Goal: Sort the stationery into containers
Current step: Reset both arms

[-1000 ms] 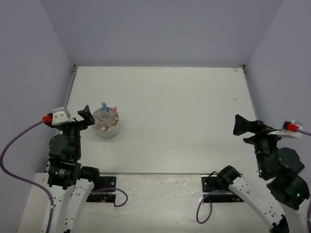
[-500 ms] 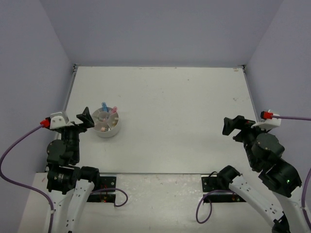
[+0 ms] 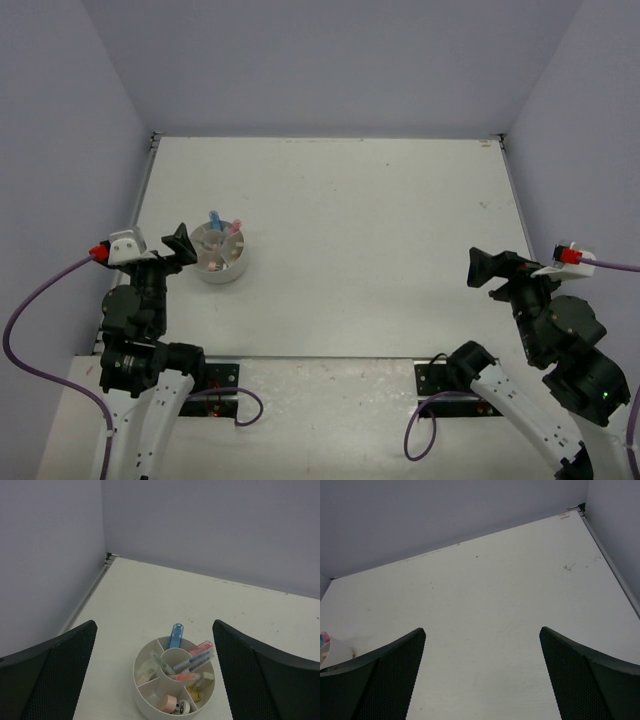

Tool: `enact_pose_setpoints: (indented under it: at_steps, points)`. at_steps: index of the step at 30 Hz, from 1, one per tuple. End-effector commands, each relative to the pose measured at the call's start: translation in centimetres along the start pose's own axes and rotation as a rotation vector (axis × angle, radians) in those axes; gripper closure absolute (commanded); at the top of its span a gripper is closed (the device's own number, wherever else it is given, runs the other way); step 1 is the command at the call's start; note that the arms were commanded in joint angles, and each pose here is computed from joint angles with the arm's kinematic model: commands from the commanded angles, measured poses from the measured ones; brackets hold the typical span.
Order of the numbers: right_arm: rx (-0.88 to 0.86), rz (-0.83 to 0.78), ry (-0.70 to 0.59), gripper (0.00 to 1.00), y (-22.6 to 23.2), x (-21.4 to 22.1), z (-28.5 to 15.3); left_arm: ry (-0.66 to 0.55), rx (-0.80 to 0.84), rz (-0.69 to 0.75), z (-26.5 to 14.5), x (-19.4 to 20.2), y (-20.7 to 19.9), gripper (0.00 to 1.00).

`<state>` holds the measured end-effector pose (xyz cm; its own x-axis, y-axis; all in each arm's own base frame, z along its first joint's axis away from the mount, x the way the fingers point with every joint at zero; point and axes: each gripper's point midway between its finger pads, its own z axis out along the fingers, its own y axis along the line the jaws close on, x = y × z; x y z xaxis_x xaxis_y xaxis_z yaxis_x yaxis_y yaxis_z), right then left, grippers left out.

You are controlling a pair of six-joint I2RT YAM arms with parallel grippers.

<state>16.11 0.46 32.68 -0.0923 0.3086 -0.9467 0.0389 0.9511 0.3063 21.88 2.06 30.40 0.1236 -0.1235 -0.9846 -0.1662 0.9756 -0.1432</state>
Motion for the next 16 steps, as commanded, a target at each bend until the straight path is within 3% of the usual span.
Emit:
enact_pose_setpoints:
  at_steps: [1,16]
  points:
    - [0.021,-0.015,0.0,0.01,-0.16,0.03,0.36,-0.02,-0.002,-0.005,0.07,-0.28,0.06,0.0]
    - [0.037,-0.04,0.026,0.01,-0.28,0.77,0.76,-0.026,-0.012,-0.006,0.1,-0.09,0.26,0.0]
